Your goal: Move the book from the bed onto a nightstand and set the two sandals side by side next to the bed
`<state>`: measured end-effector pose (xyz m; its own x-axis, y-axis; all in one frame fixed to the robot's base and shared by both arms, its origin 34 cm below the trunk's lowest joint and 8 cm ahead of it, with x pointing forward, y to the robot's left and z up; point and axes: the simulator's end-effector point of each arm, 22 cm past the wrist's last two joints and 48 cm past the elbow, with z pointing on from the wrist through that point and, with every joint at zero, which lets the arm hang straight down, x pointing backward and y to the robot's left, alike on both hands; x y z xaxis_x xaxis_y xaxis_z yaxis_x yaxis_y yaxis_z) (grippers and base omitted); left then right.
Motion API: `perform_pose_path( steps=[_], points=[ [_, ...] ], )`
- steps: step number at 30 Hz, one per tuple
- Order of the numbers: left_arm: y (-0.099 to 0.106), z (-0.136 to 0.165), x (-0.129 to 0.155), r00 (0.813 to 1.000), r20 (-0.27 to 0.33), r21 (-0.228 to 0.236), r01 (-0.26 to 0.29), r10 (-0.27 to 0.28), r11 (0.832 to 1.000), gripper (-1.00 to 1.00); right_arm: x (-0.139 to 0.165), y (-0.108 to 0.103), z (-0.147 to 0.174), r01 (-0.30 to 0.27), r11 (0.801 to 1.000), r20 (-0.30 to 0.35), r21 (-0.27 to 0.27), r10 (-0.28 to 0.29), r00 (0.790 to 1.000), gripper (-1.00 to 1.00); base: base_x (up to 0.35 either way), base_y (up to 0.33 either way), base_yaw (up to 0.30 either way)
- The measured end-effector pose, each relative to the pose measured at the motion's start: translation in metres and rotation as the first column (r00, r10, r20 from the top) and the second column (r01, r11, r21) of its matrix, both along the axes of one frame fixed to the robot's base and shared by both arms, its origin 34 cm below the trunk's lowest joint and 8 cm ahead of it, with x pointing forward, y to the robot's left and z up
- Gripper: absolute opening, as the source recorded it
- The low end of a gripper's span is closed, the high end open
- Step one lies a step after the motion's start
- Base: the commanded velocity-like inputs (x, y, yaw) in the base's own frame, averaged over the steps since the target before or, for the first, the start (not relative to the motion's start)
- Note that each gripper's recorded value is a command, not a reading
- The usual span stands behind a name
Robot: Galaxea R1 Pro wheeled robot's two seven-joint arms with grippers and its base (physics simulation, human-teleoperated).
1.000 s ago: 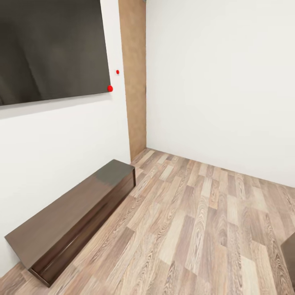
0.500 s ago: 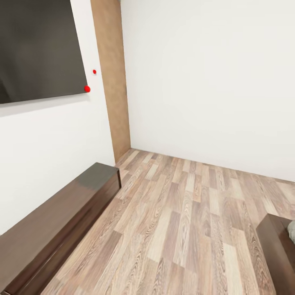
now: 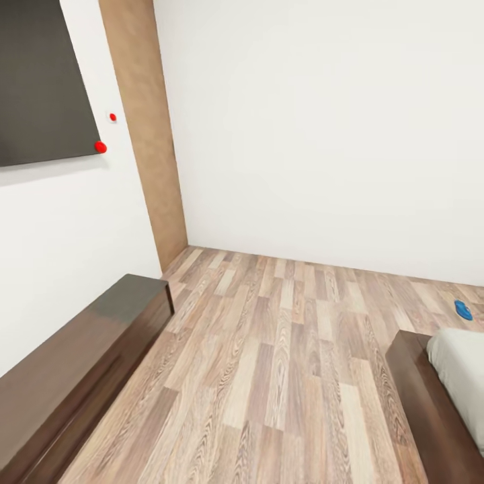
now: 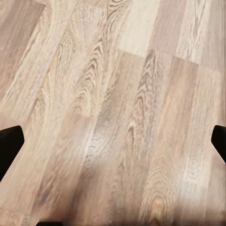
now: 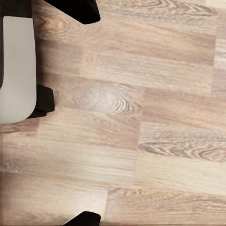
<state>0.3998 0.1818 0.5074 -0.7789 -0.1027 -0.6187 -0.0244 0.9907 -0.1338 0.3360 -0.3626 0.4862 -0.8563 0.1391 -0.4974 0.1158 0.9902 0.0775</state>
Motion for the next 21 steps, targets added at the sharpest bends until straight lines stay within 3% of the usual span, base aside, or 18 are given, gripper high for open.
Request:
perform_pose_path(
  steps=[21],
  points=[
    [0.0002, -0.0001, -0.0001, 1.000, 0.000, 0.000, -0.001, 0.001, 1.000, 1.00, -0.0004, 0.0006, -0.0002, 0.000, 1.000, -0.001, 0.001, 0.000, 1.000, 1.00, 0.000, 0.000, -0.281]
  ],
)
